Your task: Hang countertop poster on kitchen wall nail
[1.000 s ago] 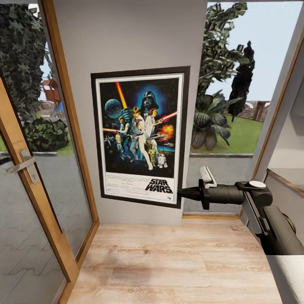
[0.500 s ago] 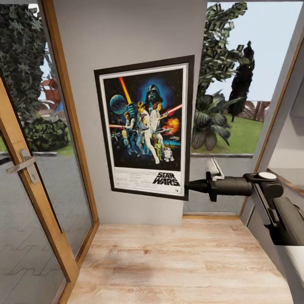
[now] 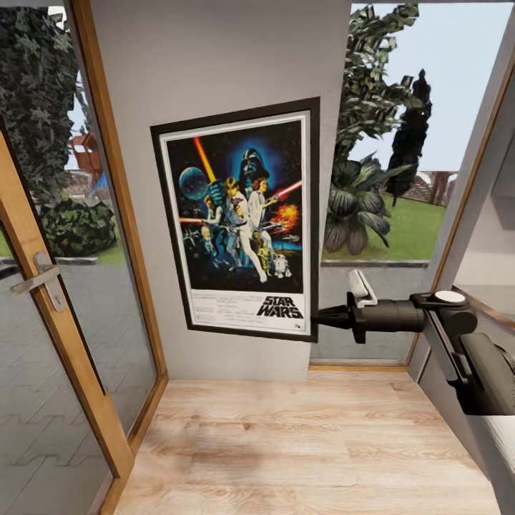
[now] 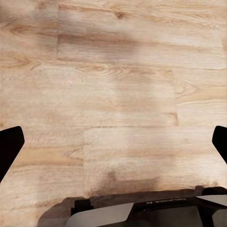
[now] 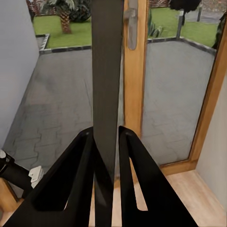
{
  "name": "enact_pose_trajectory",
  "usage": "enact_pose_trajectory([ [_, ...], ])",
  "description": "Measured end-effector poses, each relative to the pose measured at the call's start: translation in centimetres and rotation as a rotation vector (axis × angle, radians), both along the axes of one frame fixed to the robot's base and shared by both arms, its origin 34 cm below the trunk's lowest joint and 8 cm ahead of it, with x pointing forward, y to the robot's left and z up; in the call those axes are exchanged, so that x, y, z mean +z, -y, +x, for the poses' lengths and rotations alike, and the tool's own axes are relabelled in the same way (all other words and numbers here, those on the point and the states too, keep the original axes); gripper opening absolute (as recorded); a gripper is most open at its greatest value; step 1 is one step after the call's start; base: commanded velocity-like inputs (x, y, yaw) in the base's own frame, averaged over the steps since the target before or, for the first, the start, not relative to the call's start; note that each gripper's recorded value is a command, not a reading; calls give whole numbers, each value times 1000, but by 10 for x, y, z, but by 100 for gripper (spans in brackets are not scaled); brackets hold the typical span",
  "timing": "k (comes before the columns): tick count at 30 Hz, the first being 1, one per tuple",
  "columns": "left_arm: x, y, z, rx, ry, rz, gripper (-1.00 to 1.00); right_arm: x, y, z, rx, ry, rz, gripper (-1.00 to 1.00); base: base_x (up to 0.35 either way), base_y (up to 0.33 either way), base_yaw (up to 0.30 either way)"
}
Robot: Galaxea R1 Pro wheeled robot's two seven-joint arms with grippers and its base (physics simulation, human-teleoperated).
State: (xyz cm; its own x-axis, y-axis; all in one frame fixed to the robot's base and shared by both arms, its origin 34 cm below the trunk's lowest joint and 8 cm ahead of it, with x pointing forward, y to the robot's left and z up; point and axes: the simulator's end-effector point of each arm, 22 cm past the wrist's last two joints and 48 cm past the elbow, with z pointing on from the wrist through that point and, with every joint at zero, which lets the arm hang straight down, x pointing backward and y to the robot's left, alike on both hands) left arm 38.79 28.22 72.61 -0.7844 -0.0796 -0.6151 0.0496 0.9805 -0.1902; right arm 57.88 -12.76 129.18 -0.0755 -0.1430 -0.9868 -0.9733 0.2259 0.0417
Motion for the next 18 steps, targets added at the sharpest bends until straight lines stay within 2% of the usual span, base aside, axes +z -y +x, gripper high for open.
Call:
enact_pose_trajectory([
  [10,0,0,0,-1,0,0,100,-1,-4,-3,14,1,-5,-100,0,0,0],
  [18,0,0,0,-2,0,-1,100,2,-5,-10,53,35,-4,-100,0,0,0],
])
